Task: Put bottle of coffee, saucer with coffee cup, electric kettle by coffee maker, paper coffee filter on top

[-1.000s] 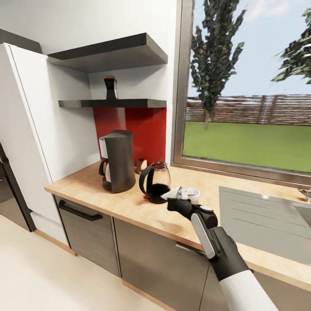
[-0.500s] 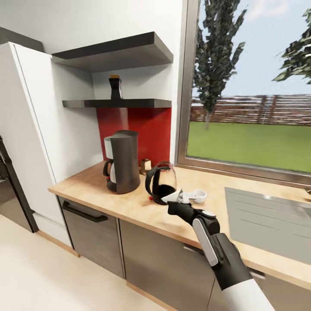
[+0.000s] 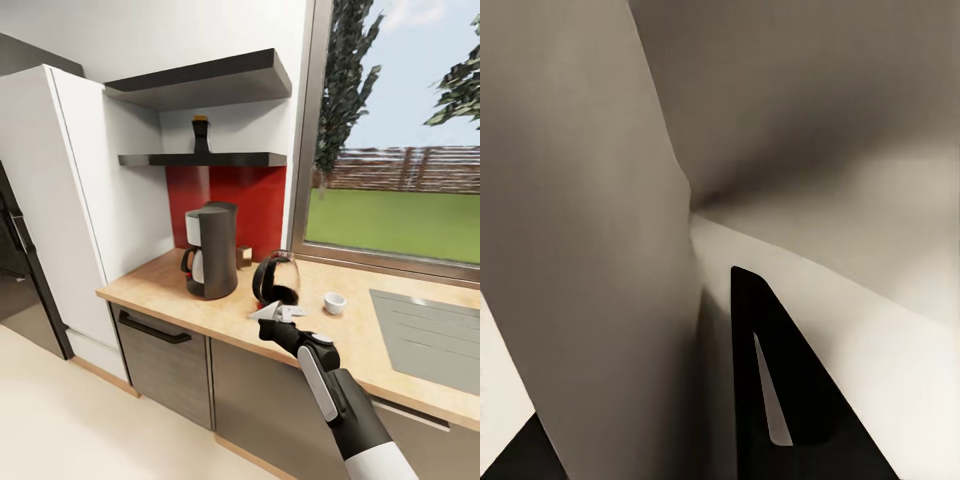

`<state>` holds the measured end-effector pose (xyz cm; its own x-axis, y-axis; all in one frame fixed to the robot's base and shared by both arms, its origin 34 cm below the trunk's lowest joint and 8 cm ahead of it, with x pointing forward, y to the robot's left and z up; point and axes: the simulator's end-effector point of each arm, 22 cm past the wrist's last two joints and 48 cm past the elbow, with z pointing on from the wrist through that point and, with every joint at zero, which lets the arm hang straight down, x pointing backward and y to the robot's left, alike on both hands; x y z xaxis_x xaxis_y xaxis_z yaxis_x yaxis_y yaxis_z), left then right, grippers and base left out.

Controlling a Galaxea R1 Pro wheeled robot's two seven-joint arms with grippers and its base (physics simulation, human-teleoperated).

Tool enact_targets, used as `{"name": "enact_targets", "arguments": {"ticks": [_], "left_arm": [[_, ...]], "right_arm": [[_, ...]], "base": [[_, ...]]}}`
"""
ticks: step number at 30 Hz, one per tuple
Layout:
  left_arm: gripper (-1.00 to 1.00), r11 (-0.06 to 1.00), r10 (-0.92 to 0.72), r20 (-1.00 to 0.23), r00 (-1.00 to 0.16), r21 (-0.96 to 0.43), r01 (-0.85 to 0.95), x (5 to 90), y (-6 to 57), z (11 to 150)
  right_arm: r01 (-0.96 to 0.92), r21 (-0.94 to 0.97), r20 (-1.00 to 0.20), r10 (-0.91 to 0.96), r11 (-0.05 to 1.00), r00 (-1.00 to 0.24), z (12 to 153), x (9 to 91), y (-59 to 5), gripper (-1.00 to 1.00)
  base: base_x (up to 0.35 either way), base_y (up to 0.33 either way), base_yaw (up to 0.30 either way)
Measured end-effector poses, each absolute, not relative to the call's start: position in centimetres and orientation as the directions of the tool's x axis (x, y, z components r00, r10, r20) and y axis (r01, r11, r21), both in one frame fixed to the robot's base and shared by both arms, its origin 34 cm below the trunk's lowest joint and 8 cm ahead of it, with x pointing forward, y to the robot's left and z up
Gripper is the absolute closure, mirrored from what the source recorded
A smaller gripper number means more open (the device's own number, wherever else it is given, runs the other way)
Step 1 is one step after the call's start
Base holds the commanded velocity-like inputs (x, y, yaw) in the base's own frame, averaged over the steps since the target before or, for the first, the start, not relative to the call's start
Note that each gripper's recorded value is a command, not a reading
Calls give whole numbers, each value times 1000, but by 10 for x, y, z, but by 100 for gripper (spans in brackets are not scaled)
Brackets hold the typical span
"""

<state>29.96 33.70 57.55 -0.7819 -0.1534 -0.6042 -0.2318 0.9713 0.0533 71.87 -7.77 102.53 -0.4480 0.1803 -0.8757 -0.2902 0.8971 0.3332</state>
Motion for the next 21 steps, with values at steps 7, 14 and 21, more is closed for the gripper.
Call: {"name": "enact_targets", "arguments": {"ticks": [7, 14, 21], "left_arm": [[-100, 972, -152, -605, -781, 53, -230, 300, 337, 576], [-100, 972, -152, -606, -781, 53, -230, 300, 337, 576], [-100, 972, -152, -606, -781, 51, -229, 301, 335, 576]], "right_arm": [[-290, 333, -876, 180, 897, -448, 1025, 718, -78, 100], [-290, 333, -876, 180, 897, -448, 1026, 718, -78, 100], [-291, 333, -876, 180, 897, -447, 1026, 718, -78, 100]], "base": [[108, 319, 0], [154, 323, -30], [138, 323, -122]]}}
